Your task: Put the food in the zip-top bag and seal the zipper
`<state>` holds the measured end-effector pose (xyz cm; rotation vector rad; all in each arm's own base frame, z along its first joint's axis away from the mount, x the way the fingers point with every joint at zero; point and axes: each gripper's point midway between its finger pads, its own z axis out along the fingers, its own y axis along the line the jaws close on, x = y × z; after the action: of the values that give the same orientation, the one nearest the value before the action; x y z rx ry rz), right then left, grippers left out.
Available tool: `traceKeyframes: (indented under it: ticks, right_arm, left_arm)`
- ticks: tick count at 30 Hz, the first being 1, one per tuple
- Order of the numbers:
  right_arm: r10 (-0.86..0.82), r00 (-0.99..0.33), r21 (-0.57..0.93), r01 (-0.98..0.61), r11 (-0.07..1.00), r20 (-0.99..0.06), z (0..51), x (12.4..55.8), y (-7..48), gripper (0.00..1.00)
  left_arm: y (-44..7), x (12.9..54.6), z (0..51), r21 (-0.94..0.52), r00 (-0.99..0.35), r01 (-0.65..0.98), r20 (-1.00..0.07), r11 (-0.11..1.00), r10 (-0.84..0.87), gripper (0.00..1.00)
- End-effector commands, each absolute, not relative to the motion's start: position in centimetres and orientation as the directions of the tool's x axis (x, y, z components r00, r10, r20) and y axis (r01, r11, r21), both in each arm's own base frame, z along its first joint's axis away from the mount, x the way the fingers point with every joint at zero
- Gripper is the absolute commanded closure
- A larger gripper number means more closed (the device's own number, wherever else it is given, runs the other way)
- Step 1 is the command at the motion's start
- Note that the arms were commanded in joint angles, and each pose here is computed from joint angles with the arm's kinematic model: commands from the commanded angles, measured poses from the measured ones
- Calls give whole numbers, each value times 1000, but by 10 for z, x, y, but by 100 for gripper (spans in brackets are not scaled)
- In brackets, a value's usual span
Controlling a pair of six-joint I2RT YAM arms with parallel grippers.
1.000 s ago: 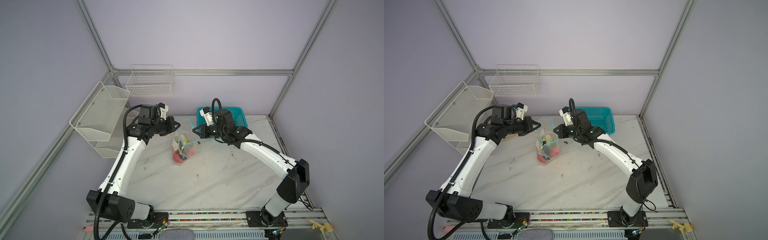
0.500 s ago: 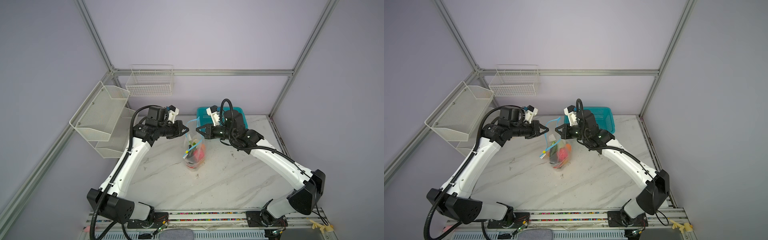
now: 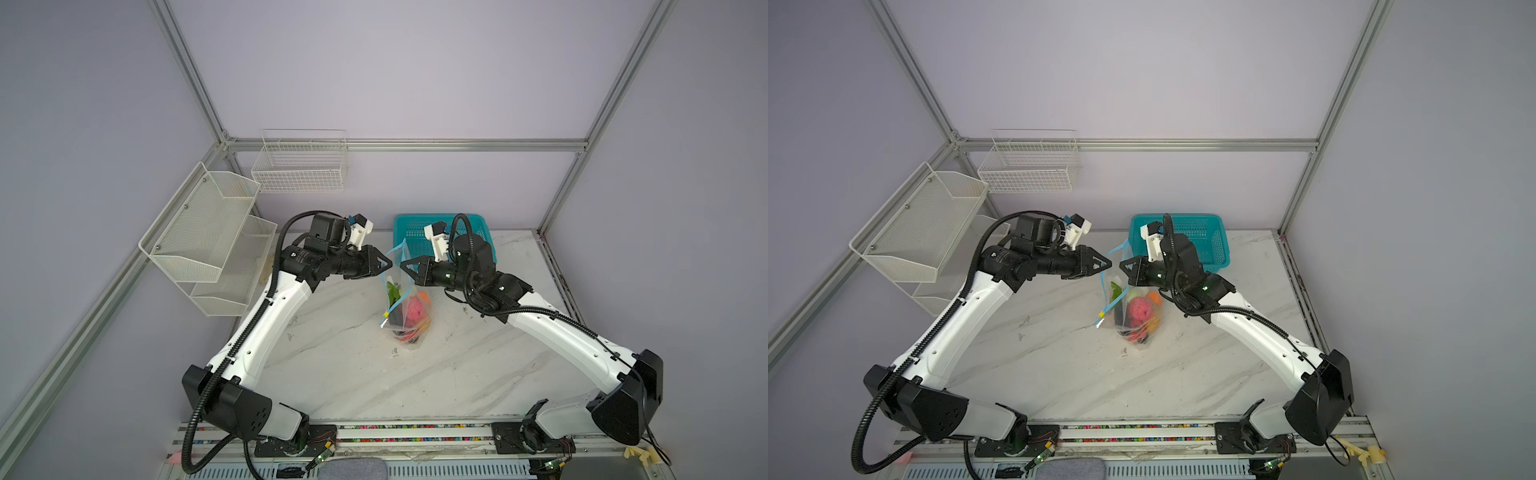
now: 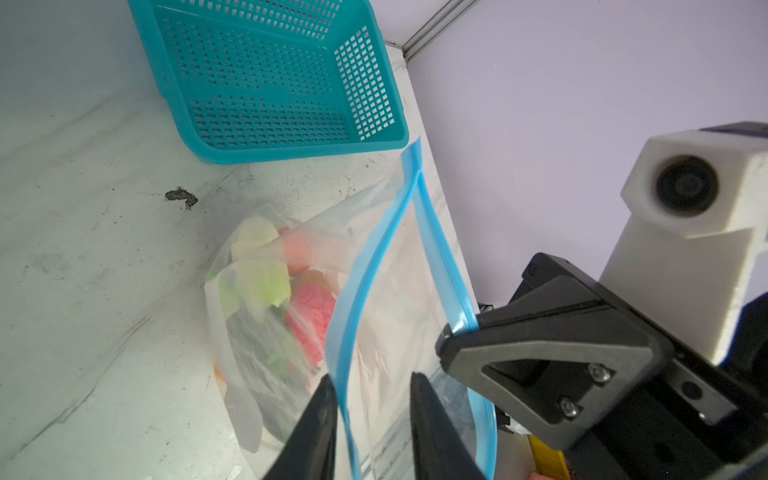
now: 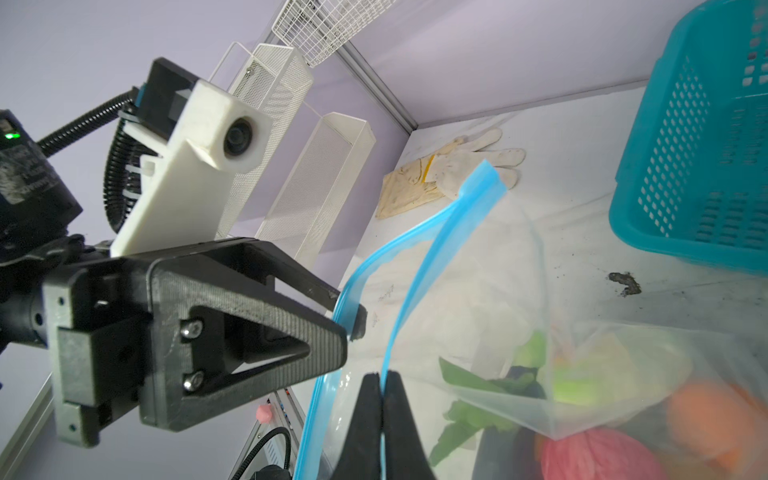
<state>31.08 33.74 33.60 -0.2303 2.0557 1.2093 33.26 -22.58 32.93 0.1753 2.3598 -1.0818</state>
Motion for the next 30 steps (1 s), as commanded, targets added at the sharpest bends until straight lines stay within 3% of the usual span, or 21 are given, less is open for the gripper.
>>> traceKeyframes:
  ticks: [1,8,12,27,30]
  right_arm:
    - [244,-680,678,-495,543,-691,346,321,335,100]
    - [239,-672,667,-499,554,-701,343,339,333,100]
    - [237,-664,661,-508,552,-709,345,348,332,100]
    - [227,-666,664,-529,528,-710,351,362,336,100]
    - [227,-670,670,-531,519,-707,352,363,338,100]
  left_arm:
    - [-231,329,346,-656,-813,401,-577,639,-83,59]
    - [-219,312,360,-616,-763,435,-639,657,-94,32]
    - [-214,295,361,-552,-710,475,-701,685,-72,23]
    - [-208,230,315,-450,-590,602,-807,659,-13,26]
    - [-206,227,310,-424,-561,613,-828,666,-10,31]
